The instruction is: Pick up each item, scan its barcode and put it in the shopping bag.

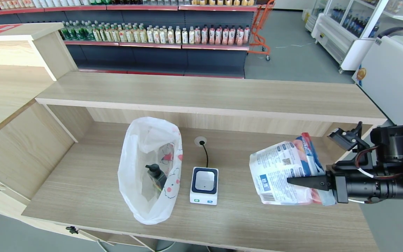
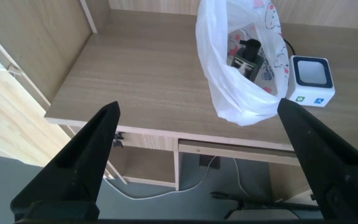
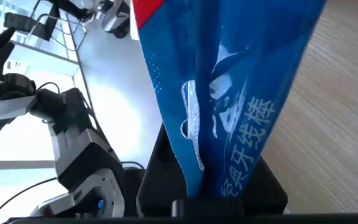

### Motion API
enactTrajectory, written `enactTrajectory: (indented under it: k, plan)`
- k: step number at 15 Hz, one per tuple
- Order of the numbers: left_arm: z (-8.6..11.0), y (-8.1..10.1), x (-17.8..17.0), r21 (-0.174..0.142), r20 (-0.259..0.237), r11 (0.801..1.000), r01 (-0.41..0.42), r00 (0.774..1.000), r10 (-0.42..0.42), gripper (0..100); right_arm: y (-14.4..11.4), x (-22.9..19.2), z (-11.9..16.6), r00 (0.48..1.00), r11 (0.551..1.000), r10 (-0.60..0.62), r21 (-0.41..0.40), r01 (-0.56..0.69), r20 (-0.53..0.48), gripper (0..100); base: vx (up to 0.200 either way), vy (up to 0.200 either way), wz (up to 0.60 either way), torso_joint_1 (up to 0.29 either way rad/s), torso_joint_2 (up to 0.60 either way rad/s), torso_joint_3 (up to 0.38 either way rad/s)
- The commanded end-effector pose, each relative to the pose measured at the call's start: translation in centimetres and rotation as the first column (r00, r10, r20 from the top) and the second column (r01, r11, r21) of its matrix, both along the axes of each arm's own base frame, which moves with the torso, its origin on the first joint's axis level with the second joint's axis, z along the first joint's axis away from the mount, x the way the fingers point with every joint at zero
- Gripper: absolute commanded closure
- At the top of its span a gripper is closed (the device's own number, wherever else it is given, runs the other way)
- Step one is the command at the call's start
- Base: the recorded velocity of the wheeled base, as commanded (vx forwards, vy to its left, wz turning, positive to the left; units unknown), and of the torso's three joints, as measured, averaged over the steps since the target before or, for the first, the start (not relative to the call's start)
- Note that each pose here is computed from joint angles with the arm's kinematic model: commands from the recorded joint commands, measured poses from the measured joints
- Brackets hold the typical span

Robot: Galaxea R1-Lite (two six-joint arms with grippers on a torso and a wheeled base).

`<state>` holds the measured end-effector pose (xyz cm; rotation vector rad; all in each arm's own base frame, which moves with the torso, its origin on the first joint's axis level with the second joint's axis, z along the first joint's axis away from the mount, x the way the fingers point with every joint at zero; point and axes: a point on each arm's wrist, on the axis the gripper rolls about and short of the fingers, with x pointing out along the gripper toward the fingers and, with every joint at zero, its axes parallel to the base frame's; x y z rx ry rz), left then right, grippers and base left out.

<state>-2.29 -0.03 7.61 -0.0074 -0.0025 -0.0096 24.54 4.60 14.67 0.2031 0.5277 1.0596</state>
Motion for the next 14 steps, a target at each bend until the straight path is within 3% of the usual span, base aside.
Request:
enactTrajectory:
  k: [1,6,14]
  plan:
    - [0.0,0.0,0.0,0.000,0.001,1.000,0.000,1.000,0.000,0,0.9,-2.0,1.9,0.998,0.999,0.047,0.018,-0.048,0.052,100,0.000,0.000,0.00,0.000,0.00,0.000]
    - [0.0,0.0,0.0,0.000,0.001,1.000,0.000,1.000,0.000,0,2.8,-3.1,1.8,0.994,0.993,0.110,0.048,-0.109,-0.028,100,0.000,0.000,0.00,0.000,0.00,0.000]
    - [0.0,0.0,0.0,0.000,0.001,1.000,0.000,1.000,0.000,0,5.0,-3.9,2.7,0.984,0.983,0.179,0.036,-0.179,0.008,100,0.000,0.000,0.00,0.000,0.00,0.000]
